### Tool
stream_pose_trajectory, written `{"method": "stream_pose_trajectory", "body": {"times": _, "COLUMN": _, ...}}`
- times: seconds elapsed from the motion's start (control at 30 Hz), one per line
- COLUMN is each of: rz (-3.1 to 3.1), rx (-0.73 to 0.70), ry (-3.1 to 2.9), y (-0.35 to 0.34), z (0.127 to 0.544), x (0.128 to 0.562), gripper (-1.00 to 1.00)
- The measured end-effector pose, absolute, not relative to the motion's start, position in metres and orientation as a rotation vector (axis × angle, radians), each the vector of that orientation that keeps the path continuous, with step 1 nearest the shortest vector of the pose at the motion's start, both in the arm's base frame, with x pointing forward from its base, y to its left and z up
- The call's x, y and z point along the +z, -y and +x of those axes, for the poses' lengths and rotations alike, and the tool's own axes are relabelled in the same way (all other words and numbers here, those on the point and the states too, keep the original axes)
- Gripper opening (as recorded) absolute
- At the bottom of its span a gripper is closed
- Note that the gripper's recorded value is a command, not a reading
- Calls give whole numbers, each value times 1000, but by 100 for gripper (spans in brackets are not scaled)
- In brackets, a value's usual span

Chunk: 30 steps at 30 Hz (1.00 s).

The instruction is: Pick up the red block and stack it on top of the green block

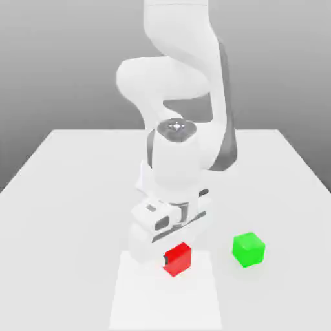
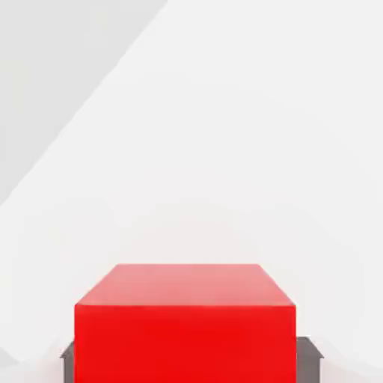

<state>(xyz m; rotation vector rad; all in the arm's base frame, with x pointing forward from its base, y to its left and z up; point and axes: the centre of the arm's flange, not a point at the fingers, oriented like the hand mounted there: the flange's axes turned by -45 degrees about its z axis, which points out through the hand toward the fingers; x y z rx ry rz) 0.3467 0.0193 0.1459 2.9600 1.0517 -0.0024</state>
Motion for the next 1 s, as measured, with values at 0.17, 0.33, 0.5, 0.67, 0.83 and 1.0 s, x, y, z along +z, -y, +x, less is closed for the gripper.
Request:
{"method": "stream_pose_trajectory", "body": {"times": 0.17, "rz": 2960, "rx": -1, "ry": -1054, "y": -19, "z": 348, "x": 167, "gripper": -100}}
{"method": "stream_pose_trajectory", "body": {"times": 0.33, "rz": 2956, "rx": -1, "ry": -1068, "y": -28, "z": 347, "x": 207, "gripper": -100}}
{"method": "stream_pose_trajectory", "body": {"times": 0.5, "rz": 2938, "rx": 2, "ry": -1128, "y": -97, "z": 339, "x": 227, "gripper": -100}}
{"method": "stream_pose_trajectory", "body": {"times": 0.67, "rz": 2905, "rx": 0, "ry": -1202, "y": -173, "z": 314, "x": 243, "gripper": -100}}
{"method": "stream_pose_trajectory", "body": {"times": 0.83, "rz": 2896, "rx": 0, "ry": -1209, "y": -186, "z": 310, "x": 208, "gripper": -100}}
{"method": "stream_pose_trajectory", "body": {"times": 1.0, "rz": 2897, "rx": 0, "ry": -1212, "y": -186, "z": 308, "x": 183, "gripper": 100}}
